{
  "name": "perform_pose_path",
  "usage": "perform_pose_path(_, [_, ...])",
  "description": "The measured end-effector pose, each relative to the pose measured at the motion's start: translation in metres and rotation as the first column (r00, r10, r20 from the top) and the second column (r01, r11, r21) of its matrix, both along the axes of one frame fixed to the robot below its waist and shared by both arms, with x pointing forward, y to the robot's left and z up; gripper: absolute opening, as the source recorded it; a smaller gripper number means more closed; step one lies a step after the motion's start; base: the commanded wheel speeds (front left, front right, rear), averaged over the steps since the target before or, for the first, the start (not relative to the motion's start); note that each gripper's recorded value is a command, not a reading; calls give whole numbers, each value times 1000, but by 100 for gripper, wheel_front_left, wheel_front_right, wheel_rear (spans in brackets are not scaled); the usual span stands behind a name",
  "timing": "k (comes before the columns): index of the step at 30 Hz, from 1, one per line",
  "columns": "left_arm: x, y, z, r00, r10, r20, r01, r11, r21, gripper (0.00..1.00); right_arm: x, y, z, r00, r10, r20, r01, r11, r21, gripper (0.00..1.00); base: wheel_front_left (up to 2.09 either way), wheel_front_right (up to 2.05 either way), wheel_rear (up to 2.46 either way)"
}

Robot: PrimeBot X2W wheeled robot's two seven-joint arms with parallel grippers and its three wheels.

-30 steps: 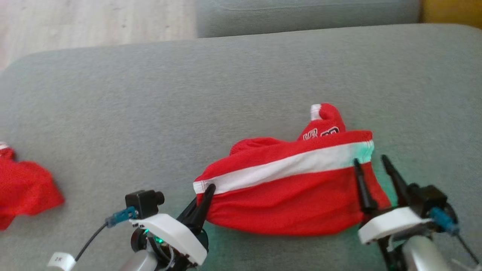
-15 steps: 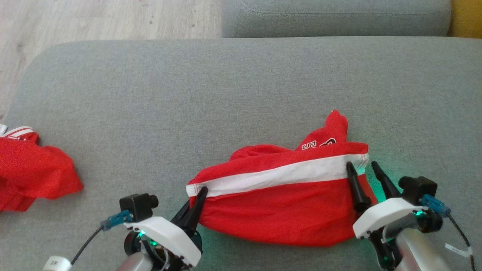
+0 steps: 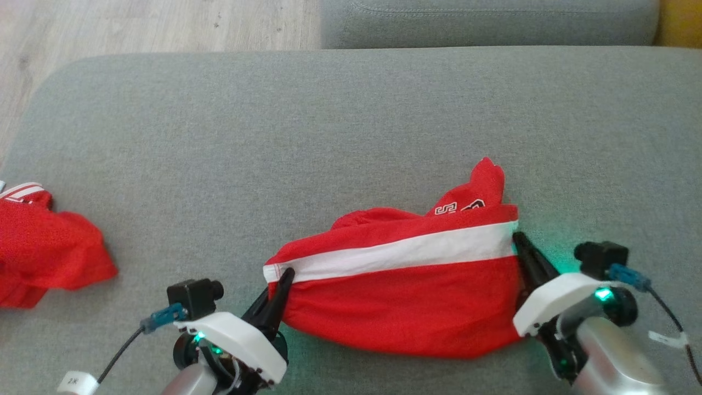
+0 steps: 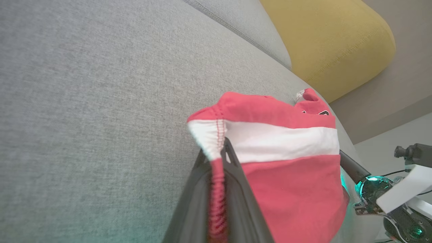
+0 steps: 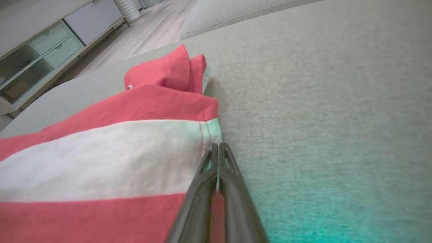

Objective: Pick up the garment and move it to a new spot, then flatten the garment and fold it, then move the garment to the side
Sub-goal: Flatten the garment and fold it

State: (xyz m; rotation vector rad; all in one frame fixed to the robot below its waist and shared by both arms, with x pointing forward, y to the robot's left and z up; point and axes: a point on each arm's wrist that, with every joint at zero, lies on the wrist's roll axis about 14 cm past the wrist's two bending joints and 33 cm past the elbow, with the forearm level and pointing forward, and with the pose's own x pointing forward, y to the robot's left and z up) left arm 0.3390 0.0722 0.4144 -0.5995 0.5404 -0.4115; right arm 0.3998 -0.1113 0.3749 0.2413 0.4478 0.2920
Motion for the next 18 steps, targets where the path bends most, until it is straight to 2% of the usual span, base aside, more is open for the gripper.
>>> perform_pose_path(5, [0, 0, -2, 1000, 0, -3, 0, 1000, 3, 0, -10, 10, -11, 997, 34, -70, -33, 999, 16, 0, 0, 0, 0])
perform_pose_path(6, [0, 0, -1, 1000, 1, -2, -1, 1000, 3, 0, -10, 9, -11, 997, 33, -73, -32, 999, 18, 16, 0, 0, 0])
perform_pose_path(7, [1, 0, -1, 1000, 2, 1, -2, 1000, 2, 0, -10, 8, -11, 997, 32, -76, -31, 999, 18, 100, 0, 0, 0])
perform_pose_path(11, [1, 1, 1, 1000, 7, 11, -7, 1000, 2, 0, -6, 3, -7, 997, 24, -71, -23, 1000, 18, 100, 0, 0, 0])
perform_pose_path(18, [0, 4, 2, 1000, 20, 20, -20, 1000, 5, 0, -13, 10, -9, 992, 91, -86, -93, 996, -14, 100, 0, 0, 0])
